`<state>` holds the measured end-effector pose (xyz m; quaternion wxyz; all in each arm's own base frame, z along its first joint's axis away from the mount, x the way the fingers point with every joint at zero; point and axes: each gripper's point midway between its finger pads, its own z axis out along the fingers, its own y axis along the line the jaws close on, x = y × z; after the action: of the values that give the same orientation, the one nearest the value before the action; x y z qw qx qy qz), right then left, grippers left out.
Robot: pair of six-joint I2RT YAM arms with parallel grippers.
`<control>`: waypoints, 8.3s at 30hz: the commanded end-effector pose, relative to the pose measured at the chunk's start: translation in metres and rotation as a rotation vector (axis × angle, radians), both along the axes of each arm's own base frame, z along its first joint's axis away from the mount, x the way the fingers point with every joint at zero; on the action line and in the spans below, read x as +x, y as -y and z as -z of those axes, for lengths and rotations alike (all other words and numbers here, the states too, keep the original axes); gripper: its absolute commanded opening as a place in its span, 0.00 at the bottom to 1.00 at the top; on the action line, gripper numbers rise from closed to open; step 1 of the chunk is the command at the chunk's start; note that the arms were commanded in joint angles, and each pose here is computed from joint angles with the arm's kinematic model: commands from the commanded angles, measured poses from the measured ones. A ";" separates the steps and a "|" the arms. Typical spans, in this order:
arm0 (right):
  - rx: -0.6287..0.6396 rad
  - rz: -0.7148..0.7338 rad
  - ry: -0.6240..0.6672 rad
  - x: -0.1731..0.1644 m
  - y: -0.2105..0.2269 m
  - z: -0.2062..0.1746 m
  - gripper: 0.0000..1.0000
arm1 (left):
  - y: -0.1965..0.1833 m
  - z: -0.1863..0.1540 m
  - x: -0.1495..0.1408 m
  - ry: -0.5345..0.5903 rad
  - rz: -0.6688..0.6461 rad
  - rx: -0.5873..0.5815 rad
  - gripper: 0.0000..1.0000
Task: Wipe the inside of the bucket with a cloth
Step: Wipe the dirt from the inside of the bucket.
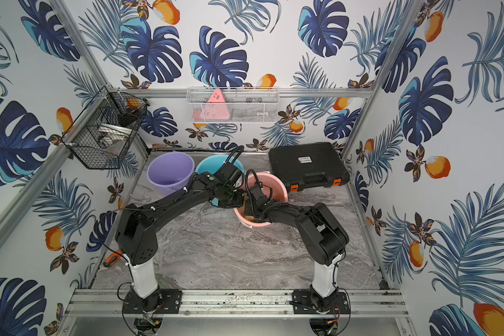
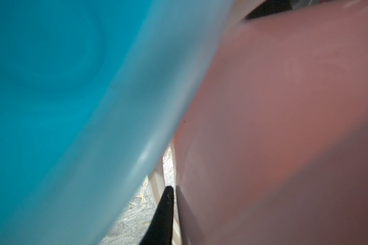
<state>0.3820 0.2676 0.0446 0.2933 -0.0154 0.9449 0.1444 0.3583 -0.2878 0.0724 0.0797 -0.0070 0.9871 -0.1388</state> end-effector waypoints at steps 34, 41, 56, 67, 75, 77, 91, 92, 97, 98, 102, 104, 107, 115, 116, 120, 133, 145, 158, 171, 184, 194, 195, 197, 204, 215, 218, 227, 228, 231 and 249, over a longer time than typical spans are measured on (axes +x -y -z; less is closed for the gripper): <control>-0.373 0.045 0.182 -0.003 0.072 -0.076 0.00 | -0.002 -0.011 -0.005 0.033 0.073 0.070 0.00; -0.186 0.079 0.181 0.015 0.036 -0.060 0.00 | 0.003 -0.004 -0.010 0.008 0.085 0.038 0.00; 0.187 -0.155 -0.117 -0.019 -0.057 -0.007 0.00 | 0.000 0.007 -0.009 0.021 0.087 0.081 0.00; 0.086 -0.462 -0.345 -0.088 -0.046 -0.006 0.00 | -0.011 -0.013 0.009 0.191 0.040 0.165 0.00; -0.055 -0.433 -0.280 -0.094 -0.010 -0.046 0.00 | -0.009 -0.004 0.007 0.281 0.005 0.215 0.00; -0.018 -0.439 -0.269 -0.099 -0.011 -0.057 0.00 | -0.007 -0.002 0.006 0.294 -0.003 0.205 0.00; 0.401 -0.350 -0.244 -0.116 -0.044 -0.100 0.00 | 0.000 0.000 0.005 0.329 -0.052 0.146 0.00; 0.407 -0.344 -0.248 -0.117 -0.043 -0.098 0.00 | -0.002 0.000 0.005 0.329 -0.059 0.148 0.00; 0.358 -0.305 -0.306 -0.128 -0.030 -0.085 0.00 | -0.007 -0.005 0.008 0.351 -0.083 0.167 0.00; 0.316 -0.298 -0.329 -0.132 -0.024 -0.080 0.00 | -0.009 -0.008 0.009 0.358 -0.090 0.176 0.00; 0.169 -0.271 -0.365 -0.146 0.006 -0.074 0.00 | -0.022 -0.022 0.015 0.398 -0.126 0.241 0.00; 0.085 -0.248 -0.372 -0.152 0.024 -0.075 0.00 | -0.027 -0.029 0.018 0.418 -0.139 0.266 0.00; -0.041 -0.196 -0.383 -0.159 0.053 -0.080 0.00 | -0.029 -0.037 0.022 0.435 -0.149 0.282 0.00; -0.334 -0.018 -0.385 -0.166 0.123 -0.081 0.00 | -0.021 -0.042 0.023 0.431 -0.134 0.251 0.00; -0.363 0.003 -0.384 -0.166 0.129 -0.082 0.00 | -0.020 -0.042 0.022 0.426 -0.129 0.251 0.00; -0.464 0.114 -0.368 -0.162 0.159 -0.094 0.00 | -0.018 -0.040 0.021 0.418 -0.117 0.239 0.00; -0.381 0.437 -0.038 -0.176 0.225 -0.184 0.00 | -0.014 -0.045 0.024 0.430 -0.088 0.241 0.00; 0.098 0.093 0.245 -0.134 0.127 -0.249 0.00 | 0.026 -0.030 0.010 0.335 0.031 0.103 0.00; -0.062 0.152 0.329 -0.053 0.100 -0.215 0.00 | 0.062 -0.051 -0.030 0.225 0.161 -0.021 0.00; -0.231 0.358 0.450 -0.043 0.150 -0.197 0.00 | 0.076 -0.074 -0.049 0.158 0.179 -0.149 0.00; -0.297 0.119 0.348 -0.047 0.124 -0.160 0.00 | 0.084 -0.079 -0.038 0.098 0.184 -0.085 0.00; -0.315 -0.009 0.229 -0.041 0.100 -0.131 0.00 | 0.086 -0.074 -0.037 0.072 0.161 -0.103 0.00; -0.319 -0.022 0.208 -0.042 0.097 -0.126 0.00 | 0.085 -0.074 -0.036 0.069 0.159 -0.105 0.00; -0.337 -0.035 0.189 -0.042 0.097 -0.118 0.00 | 0.082 -0.072 -0.033 0.053 0.156 -0.098 0.00; -0.539 0.160 0.226 -0.031 0.141 -0.126 0.00 | 0.051 -0.060 -0.015 0.063 0.104 0.020 0.00; -0.622 0.318 0.122 -0.051 0.173 -0.125 0.00 | 0.029 -0.054 0.009 0.159 0.013 0.168 0.00; -0.535 0.315 0.075 -0.068 0.171 -0.118 0.00 | 0.025 -0.057 0.015 0.198 -0.009 0.203 0.00; -0.235 0.243 -0.012 -0.102 0.143 -0.129 0.00 | 0.027 -0.067 0.016 0.325 -0.044 0.236 0.00; -0.230 0.241 -0.023 -0.105 0.143 -0.130 0.00 | 0.027 -0.067 0.017 0.334 -0.048 0.235 0.00; -0.216 0.242 -0.039 -0.115 0.147 -0.136 0.00 | 0.025 -0.068 0.018 0.359 -0.060 0.232 0.00; -0.149 0.259 0.294 -0.019 0.113 -0.212 0.00 | 0.052 -0.056 -0.019 0.260 0.096 0.171 0.00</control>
<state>0.3438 0.1415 0.2354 0.4030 0.0699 0.9125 0.0070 0.3412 -0.3290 0.1259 0.2017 0.0540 0.9774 -0.0332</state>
